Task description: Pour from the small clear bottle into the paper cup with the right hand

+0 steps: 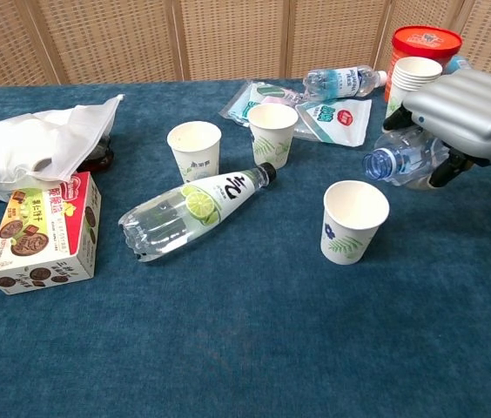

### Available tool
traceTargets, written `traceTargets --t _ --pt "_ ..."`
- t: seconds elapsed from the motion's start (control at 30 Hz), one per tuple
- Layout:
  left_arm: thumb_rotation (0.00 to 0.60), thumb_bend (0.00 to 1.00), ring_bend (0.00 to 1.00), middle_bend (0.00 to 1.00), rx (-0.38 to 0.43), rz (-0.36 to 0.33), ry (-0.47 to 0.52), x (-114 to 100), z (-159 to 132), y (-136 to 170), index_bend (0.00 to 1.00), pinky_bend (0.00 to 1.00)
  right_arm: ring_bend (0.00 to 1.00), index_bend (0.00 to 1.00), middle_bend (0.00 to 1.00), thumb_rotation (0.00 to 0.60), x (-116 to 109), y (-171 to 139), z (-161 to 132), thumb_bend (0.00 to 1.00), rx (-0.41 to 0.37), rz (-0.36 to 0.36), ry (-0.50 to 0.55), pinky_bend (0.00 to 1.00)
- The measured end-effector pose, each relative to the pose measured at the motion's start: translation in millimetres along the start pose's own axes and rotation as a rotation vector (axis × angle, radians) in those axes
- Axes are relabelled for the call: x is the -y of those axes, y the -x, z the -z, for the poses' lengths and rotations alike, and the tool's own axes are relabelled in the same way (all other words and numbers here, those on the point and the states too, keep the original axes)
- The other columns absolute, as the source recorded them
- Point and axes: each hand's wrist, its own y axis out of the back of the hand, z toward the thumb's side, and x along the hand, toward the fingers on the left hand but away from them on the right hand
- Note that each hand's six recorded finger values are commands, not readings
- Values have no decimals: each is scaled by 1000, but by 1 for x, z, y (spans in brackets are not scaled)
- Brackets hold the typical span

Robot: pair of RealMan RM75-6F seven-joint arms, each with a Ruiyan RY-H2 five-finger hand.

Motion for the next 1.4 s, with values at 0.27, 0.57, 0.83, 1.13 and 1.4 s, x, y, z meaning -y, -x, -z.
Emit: traceTargets --t 0.27,0.57,0.83,1.13,1.4 --pt "309 459 0 128 -2 2 0 0 1 0 143 0 503 664 709 600 3 -1 -3 261 0 -11 -45 481" --pt "309 459 0 128 -6 2 2 1 3 0 142 0 501 667 708 600 4 0 -5 261 -1 -13 -93 480" --pt "307 459 0 128 -7 0 4 1 3 1 142 0 501 670 708 600 2 1 -5 264 -17 1 -143 474" --pt "305 459 0 128 -9 0 4 1 4 1 141 0 501 669 709 600 -1 2 -3 263 -5 11 -157 453" --pt "309 459 0 128 -9 0 4 1 4 1 141 0 501 667 708 600 -2 2 -2 262 1 9 -168 440"
